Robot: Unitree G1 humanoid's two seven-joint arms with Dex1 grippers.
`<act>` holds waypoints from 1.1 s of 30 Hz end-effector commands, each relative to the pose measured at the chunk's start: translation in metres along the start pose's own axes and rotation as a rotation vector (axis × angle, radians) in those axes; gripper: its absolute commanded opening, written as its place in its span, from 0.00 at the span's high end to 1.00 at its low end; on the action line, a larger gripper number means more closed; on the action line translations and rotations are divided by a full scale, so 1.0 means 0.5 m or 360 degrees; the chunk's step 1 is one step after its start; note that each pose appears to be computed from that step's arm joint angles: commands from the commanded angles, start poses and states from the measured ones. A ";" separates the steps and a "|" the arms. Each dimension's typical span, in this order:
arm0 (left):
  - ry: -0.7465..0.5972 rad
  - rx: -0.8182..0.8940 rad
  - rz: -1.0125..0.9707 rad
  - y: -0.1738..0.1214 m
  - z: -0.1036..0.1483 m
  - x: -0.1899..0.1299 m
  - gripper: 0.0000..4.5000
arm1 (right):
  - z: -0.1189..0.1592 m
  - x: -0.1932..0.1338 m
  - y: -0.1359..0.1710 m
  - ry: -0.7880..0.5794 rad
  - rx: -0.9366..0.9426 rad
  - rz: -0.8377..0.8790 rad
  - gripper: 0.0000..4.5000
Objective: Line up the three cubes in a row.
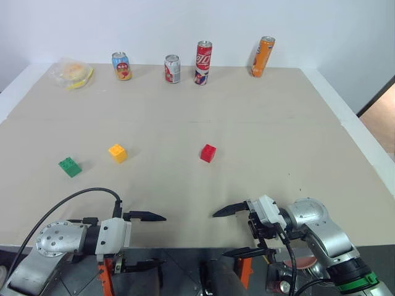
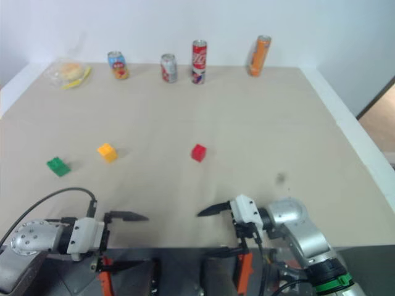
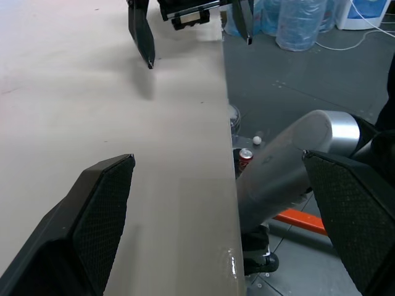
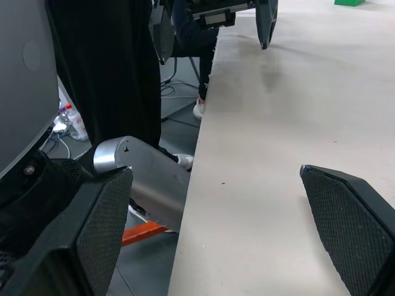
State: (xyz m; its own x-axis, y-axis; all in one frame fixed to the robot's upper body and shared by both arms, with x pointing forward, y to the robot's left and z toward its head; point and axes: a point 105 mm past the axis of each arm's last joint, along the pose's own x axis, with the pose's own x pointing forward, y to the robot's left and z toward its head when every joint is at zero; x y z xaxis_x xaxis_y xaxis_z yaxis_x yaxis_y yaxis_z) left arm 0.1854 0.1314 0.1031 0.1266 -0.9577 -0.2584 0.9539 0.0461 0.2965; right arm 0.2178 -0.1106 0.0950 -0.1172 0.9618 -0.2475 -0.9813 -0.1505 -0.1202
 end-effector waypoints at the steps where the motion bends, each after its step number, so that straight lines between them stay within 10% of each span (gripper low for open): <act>1: -0.0037 0.0037 -0.0011 0.002 0.014 -0.001 0.00 | 0.014 0.006 0.004 -0.0024 -0.0042 0.0020 0.00; 10: -0.0139 -0.0028 0.0263 0.079 0.039 -0.001 0.00 | 0.051 0.004 -0.021 -0.0128 -0.0013 -0.0100 0.00; 18: -0.0500 -0.0211 0.1020 0.253 0.108 -0.024 0.00 | 0.141 -0.057 -0.248 -0.0230 0.0052 -0.0868 0.00; 33: -0.0584 -0.0211 0.1047 0.248 0.106 0.041 0.00 | 0.047 -0.034 -0.382 0.0044 0.0167 -0.1033 0.00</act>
State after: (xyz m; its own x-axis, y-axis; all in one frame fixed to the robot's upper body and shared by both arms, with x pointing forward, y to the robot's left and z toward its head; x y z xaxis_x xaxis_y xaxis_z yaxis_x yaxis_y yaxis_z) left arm 0.2969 0.1057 0.1744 0.6256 -0.7449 0.2320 0.7396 0.6609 0.1276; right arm 0.3996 -0.0952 0.1326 0.5053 0.8378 -0.2068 -0.8629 0.4910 -0.1195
